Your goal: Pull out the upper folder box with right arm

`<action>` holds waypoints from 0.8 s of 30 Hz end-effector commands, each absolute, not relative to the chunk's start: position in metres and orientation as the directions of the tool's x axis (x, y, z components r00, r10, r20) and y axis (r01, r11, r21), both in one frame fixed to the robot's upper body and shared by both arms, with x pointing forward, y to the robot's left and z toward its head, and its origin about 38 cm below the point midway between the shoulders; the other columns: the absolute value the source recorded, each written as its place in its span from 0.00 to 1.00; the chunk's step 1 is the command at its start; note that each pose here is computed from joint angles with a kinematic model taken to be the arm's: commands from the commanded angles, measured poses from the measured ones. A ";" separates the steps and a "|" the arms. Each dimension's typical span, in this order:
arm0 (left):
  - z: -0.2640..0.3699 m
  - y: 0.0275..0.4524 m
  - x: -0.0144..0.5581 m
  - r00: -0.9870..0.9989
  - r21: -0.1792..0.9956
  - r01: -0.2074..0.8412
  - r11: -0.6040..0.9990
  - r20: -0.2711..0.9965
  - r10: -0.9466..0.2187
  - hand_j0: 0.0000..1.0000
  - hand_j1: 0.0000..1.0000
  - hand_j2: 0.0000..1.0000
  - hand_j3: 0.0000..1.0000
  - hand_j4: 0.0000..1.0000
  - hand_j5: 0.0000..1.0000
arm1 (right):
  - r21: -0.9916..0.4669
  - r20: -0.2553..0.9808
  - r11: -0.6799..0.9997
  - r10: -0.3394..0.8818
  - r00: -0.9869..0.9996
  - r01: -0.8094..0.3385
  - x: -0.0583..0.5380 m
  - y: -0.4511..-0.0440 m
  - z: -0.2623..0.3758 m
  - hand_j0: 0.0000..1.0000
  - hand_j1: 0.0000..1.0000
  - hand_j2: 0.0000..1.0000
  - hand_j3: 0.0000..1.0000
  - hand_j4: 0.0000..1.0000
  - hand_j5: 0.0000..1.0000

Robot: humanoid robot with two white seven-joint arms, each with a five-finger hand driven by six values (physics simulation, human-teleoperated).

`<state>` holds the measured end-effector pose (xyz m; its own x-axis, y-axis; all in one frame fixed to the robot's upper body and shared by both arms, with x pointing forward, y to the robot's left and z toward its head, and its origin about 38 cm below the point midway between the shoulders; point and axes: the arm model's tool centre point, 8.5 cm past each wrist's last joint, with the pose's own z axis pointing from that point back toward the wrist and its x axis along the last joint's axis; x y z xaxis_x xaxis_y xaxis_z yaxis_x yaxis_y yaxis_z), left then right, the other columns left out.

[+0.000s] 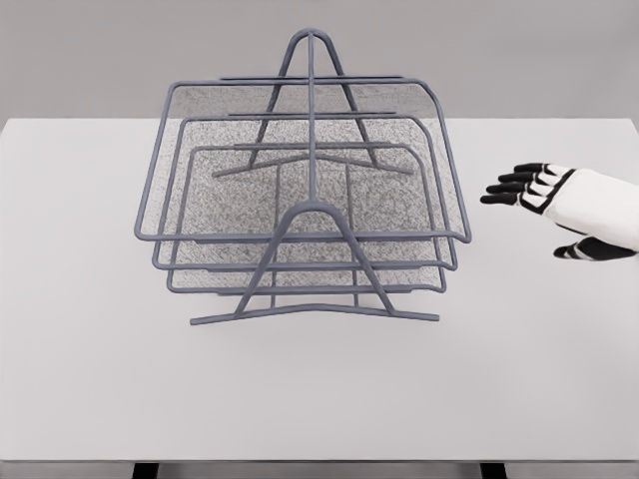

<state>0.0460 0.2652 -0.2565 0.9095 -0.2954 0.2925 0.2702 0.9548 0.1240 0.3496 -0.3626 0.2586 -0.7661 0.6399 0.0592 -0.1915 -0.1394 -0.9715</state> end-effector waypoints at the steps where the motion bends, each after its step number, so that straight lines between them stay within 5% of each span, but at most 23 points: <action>1: -0.257 0.265 0.046 0.910 0.124 0.270 0.955 0.293 -0.295 1.00 1.00 1.00 1.00 1.00 1.00 | -0.961 0.083 -0.148 0.652 -0.753 -0.234 0.351 -0.367 0.250 1.00 1.00 1.00 1.00 1.00 1.00; 11: -0.257 0.265 0.046 0.910 0.124 0.270 0.955 0.293 -0.295 1.00 1.00 1.00 1.00 1.00 1.00 | -0.973 0.065 -0.150 0.547 -0.835 -0.174 0.398 -0.304 0.282 1.00 1.00 1.00 1.00 1.00 1.00; 24: -0.257 0.265 0.046 0.910 0.124 0.270 0.955 0.293 -0.295 1.00 1.00 1.00 1.00 1.00 1.00 | -0.945 0.075 -0.230 0.537 -0.840 -0.232 0.401 -0.300 0.260 1.00 1.00 1.00 1.00 1.00 1.00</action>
<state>0.0460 0.2652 -0.2565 0.9095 -0.2954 0.2926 0.2702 0.9548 0.1240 0.4012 -0.2978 0.2608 -0.8423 0.5337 0.0754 -0.2251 -0.2212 -0.9489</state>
